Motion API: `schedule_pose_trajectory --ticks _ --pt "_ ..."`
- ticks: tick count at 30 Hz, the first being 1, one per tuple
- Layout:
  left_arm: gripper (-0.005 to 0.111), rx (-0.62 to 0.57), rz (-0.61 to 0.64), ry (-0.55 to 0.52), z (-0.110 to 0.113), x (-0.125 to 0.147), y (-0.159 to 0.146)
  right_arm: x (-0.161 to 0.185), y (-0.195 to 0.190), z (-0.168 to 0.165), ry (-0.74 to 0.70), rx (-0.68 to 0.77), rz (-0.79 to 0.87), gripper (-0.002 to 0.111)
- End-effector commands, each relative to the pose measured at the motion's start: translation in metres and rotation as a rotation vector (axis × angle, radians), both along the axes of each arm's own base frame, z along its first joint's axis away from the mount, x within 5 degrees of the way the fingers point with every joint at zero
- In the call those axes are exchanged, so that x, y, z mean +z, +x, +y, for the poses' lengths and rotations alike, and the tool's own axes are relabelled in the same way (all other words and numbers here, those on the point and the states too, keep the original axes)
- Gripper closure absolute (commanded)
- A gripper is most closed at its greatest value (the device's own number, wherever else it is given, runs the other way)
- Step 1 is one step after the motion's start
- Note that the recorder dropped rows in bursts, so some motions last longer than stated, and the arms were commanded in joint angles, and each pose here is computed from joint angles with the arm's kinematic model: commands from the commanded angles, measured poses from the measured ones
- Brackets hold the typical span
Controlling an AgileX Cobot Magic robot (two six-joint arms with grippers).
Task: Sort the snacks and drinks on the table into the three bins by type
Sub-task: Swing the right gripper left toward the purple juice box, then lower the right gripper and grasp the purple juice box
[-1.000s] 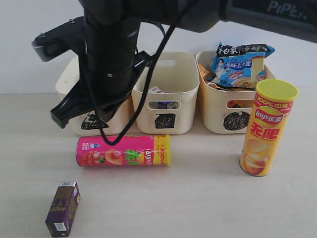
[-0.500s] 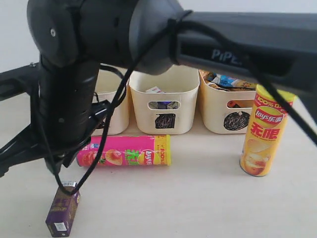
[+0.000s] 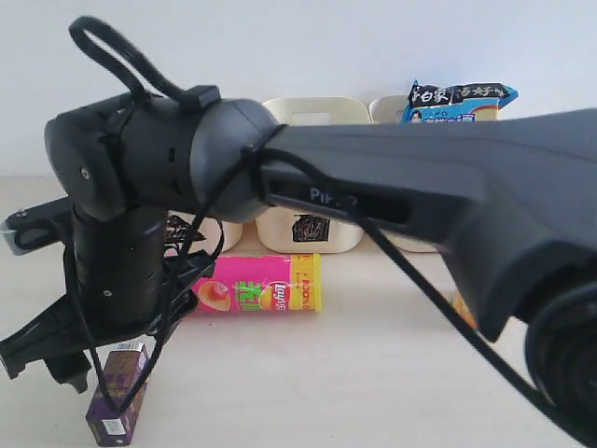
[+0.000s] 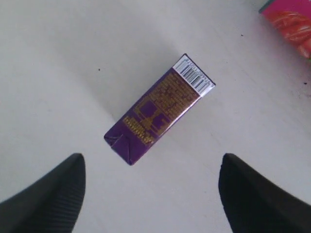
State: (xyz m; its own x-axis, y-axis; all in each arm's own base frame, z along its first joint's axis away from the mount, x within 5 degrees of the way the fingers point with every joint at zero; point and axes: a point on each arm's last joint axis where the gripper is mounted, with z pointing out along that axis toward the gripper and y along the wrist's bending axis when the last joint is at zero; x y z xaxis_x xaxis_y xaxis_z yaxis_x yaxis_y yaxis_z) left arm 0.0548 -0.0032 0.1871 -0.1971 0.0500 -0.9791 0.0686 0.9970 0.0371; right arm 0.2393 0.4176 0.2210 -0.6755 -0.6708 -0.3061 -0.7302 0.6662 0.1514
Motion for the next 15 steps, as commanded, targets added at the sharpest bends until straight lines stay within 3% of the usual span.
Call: schedule_pose_trajectory --ticks 1,15 --pt "0.102 0.004 -0.007 -0.005 0.000 0.001 0.000 -0.007 0.005 0.008 0.048 -0.038 -0.037 0.040" --pt "0.102 0.004 -0.007 -0.005 0.000 0.001 0.000 -0.051 0.017 0.030 0.028 -0.093 -0.042 0.040"
